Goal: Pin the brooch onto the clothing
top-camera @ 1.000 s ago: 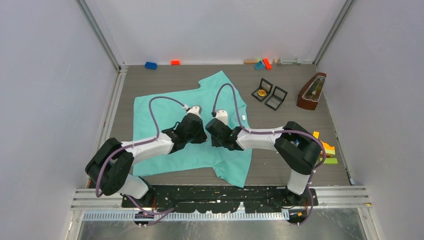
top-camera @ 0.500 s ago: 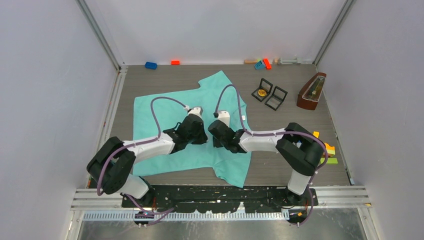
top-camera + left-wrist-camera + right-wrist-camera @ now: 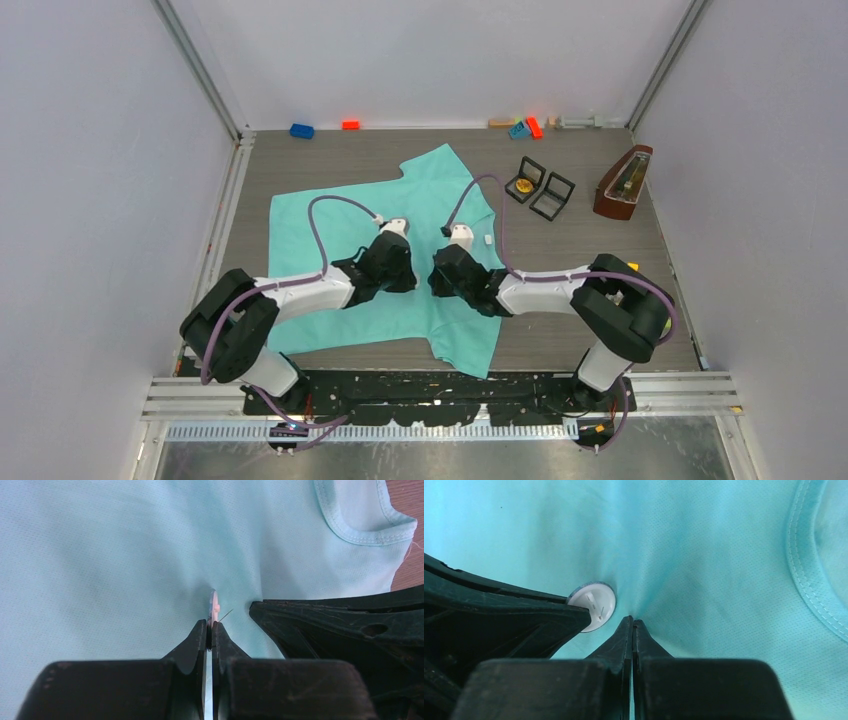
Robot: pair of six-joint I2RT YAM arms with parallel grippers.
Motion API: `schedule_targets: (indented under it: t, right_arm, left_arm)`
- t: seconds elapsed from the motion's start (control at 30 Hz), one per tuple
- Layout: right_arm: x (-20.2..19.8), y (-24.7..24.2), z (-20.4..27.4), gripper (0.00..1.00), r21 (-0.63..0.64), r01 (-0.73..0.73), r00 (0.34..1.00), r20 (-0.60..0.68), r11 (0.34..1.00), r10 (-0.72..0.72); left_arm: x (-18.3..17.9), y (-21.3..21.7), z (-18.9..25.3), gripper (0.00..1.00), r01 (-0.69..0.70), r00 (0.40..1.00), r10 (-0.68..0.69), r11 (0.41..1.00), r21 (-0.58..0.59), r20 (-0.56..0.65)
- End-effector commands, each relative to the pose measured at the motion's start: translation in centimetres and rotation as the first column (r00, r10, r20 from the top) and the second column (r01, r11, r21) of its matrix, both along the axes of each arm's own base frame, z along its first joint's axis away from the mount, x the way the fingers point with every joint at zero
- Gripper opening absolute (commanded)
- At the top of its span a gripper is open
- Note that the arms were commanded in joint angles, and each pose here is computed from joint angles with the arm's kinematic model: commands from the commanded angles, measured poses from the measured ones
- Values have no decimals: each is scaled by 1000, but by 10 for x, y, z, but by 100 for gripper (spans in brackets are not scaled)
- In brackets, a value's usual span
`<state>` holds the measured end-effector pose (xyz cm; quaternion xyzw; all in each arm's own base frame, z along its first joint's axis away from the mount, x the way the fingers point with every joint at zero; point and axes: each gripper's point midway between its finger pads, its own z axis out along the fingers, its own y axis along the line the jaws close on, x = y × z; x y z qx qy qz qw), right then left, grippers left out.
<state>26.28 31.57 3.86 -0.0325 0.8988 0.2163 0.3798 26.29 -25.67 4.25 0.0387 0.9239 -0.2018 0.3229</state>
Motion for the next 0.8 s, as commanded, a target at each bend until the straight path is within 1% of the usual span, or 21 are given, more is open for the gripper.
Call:
schedule_targets:
  t: [0.0,0.2,0.43,0.63,0.77]
  right_arm:
    - [13,18,39,0,150,0,996,83,989,-12]
    - [11,19,44,0,180,-17,995,95,984,0]
    - [10,17,48,1,186,-19,994,107,982,0]
    - [9,21,46,1,175,-44,995,98,984,27]
    - [5,28,41,0,170,-79,995,80,982,66]
  left_arm:
    - [6,-6,8,0,14,999,-14,1000,10,35]
    - [4,-5,1,0,45,999,-45,997,70,7]
    - [3,-5,1,0,63,998,-65,992,110,16]
    - [1,-8,0,0,80,996,-82,990,116,17]
    - [3,-12,1,0,73,997,-74,993,95,17]
